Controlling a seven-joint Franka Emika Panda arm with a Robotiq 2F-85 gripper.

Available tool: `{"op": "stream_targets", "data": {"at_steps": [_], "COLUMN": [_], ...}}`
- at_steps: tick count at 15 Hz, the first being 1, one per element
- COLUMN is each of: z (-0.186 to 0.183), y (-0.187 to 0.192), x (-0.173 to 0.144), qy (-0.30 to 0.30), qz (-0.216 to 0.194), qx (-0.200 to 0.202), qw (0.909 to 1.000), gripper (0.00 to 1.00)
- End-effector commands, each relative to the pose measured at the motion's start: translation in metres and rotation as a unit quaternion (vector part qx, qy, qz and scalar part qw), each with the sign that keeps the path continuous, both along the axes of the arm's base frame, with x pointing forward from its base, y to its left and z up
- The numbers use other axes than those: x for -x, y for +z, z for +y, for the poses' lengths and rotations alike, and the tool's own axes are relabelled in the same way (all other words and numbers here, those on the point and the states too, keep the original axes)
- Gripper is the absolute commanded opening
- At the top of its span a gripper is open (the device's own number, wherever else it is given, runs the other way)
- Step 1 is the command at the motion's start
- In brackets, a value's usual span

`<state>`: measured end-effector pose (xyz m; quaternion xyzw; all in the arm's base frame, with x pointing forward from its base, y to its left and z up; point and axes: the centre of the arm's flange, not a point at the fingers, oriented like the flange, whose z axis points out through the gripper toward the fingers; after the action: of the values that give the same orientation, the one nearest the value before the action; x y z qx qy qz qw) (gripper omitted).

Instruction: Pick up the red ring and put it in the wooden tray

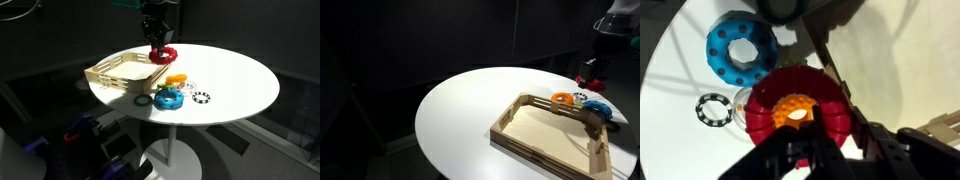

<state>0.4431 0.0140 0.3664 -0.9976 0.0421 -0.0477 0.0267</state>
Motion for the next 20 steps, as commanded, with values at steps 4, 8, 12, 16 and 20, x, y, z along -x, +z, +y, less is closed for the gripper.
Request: {"op": "stream_targets", "data": {"at_steps": [4,8,12,16,20], "z": [0.042,0.063,0.079,0.092,0.099], "y": [0.027,0.026,0.011,-0.011,-0.02], "x": [0.023,0.035,0.042,0.05,0.056], "qy": [0.081,0.12,0.148,0.161,0.17], "qz": [-0.045,-0.076,-0.122,-0.154,-0.167], "qx": [-0.02,-0.027,-0.033,-0.042,-0.047], "qw": [0.9955,0.9894,0.9809,0.9741,0.9701], "gripper": [0.11,0.11,0.1,0.1,0.15]}}
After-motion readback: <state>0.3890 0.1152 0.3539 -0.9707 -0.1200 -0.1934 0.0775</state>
